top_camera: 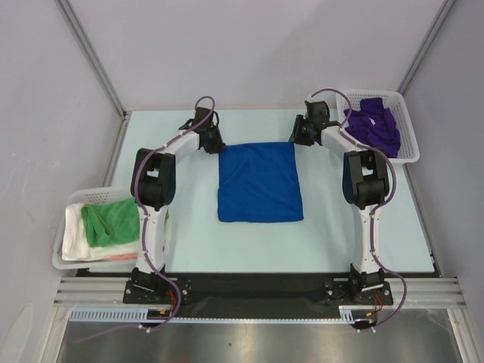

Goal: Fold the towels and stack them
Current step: Fold the towel

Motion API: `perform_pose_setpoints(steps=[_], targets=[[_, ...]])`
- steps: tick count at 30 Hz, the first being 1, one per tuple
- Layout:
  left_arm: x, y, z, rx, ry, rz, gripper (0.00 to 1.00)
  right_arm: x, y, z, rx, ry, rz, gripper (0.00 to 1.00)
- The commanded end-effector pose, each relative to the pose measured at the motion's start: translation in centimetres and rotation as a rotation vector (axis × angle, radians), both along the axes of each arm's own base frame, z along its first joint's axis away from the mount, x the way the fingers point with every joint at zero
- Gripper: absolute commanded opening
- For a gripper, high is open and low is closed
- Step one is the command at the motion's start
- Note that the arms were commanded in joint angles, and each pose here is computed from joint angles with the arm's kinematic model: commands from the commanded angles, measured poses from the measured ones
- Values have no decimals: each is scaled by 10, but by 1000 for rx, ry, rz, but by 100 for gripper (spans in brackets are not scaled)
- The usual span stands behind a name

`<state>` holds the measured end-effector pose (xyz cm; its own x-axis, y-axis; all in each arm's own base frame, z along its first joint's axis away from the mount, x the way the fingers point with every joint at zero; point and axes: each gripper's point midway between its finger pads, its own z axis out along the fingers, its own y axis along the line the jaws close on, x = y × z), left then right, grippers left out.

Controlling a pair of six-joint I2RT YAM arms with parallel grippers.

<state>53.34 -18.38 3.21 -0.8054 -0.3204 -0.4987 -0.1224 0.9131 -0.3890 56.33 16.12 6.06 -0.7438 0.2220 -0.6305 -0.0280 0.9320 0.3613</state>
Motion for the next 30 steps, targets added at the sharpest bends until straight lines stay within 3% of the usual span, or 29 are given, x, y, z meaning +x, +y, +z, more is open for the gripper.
perform_pose_setpoints(steps=[1, 2, 5, 10, 11, 17, 24, 30], targets=[[20, -3, 24, -44, -72, -1, 23, 9, 5, 8, 6, -22, 19, 37], [21, -3, 24, -45, -75, -1, 17, 9, 5, 6, 6, -21, 19, 34], [23, -2, 30, -58, -87, 0, 10, 10, 3, 4, 3, -18, 11, 26], [30, 1, 41, -87, -109, -2, 4, 14, -1, 4, 4, -24, 0, 17], [30, 1, 43, -94, -113, -7, 0, 14, -2, 2, 6, -21, -3, 10], [39, 3, 55, -145, -143, -37, 3, 19, -6, 1, 12, -24, -15, 0], [45, 6, 53, -158, -135, -49, 14, 22, -5, 3, 22, -40, -16, 3], [46, 6, 44, -152, -129, -59, 30, 25, -5, 4, 17, -49, -14, 26]])
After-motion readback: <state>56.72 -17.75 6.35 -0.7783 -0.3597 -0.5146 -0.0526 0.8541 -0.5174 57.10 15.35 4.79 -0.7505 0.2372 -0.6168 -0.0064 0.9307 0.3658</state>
